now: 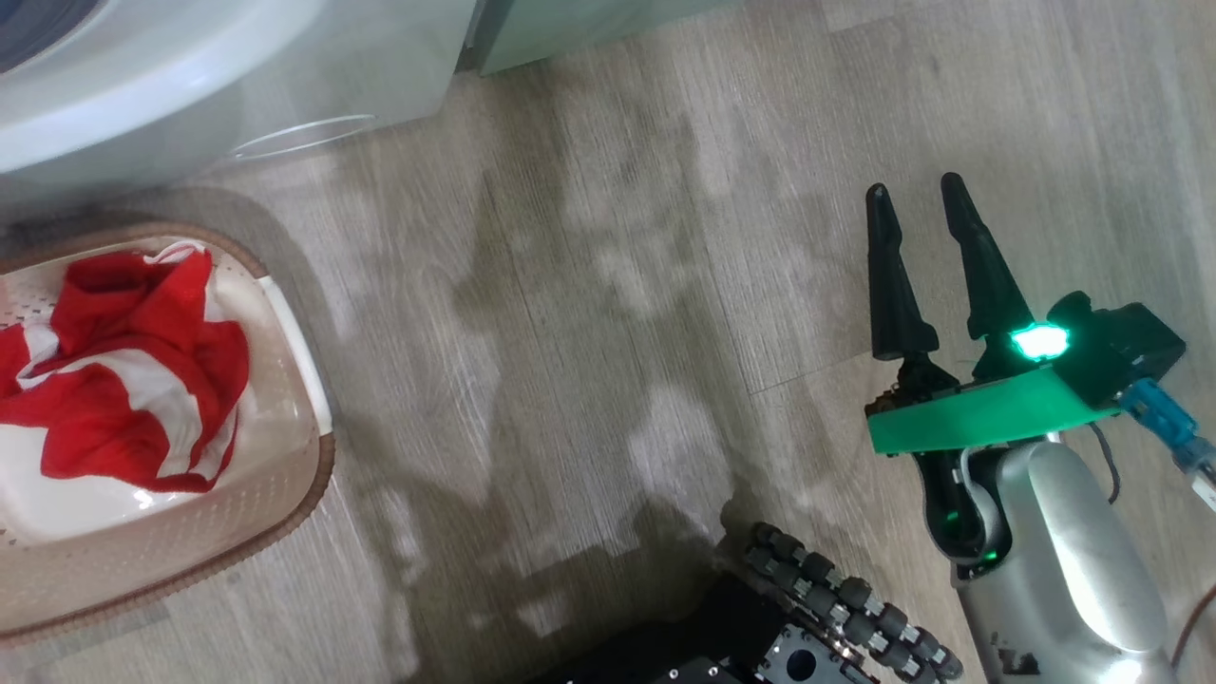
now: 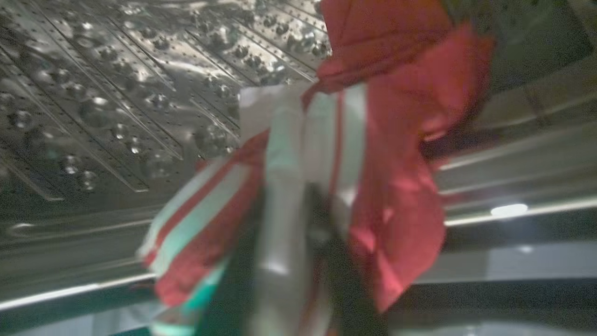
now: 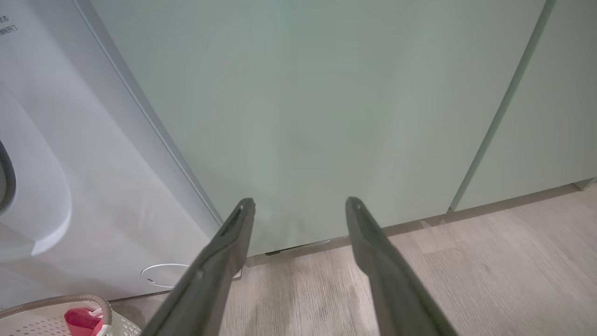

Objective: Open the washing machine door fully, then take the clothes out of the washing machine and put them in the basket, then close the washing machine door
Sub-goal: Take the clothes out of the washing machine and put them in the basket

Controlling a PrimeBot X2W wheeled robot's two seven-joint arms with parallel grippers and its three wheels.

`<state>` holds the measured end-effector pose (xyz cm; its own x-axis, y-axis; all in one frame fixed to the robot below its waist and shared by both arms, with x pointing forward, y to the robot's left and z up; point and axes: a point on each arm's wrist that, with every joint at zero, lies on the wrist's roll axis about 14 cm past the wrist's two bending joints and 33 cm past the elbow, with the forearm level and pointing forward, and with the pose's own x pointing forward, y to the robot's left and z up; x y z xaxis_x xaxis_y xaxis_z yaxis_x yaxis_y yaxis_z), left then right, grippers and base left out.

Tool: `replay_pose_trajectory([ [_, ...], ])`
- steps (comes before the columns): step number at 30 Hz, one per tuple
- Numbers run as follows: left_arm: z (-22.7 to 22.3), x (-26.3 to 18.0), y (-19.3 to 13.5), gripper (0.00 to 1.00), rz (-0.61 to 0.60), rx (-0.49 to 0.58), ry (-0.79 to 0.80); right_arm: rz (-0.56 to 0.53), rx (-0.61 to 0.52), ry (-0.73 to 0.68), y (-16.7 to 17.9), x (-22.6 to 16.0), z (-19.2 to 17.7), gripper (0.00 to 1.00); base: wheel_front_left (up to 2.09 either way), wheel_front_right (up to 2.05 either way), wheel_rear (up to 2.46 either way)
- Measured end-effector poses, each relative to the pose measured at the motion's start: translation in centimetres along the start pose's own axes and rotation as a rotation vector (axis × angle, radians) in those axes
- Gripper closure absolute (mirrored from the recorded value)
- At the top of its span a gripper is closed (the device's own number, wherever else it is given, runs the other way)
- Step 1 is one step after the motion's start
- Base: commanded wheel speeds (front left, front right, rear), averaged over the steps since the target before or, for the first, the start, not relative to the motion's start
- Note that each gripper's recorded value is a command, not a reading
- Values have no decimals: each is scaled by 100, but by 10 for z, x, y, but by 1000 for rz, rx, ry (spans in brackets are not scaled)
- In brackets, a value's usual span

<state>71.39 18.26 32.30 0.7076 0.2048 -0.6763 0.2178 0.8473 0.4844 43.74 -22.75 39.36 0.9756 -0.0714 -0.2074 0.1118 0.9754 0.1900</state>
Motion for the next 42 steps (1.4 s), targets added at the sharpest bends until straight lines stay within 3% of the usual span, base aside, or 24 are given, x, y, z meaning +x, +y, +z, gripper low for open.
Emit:
replay_pose_trajectory([
  [7, 2, -14, -10, 100, -14, -47, -110, 0, 2, -35, 0, 2, 11, 0, 0, 0, 0],
  [14, 9, -61, -39, 100, -80, -68, -282, 23, 9, -84, 10, -7, 30, 0, 0, 0, 0],
  [25, 1, -151, -45, 100, -191, -325, -476, 78, 34, -145, 27, -43, 54, 0, 0, 0, 0],
  [33, -48, -201, -51, 100, -268, -517, -482, 125, 39, -170, 39, -71, 62, 0, 0, 0, 0],
  [42, -120, -231, -83, 100, -322, -593, -384, 161, 32, -215, 45, -88, 76, 0, 0, 0, 0],
])
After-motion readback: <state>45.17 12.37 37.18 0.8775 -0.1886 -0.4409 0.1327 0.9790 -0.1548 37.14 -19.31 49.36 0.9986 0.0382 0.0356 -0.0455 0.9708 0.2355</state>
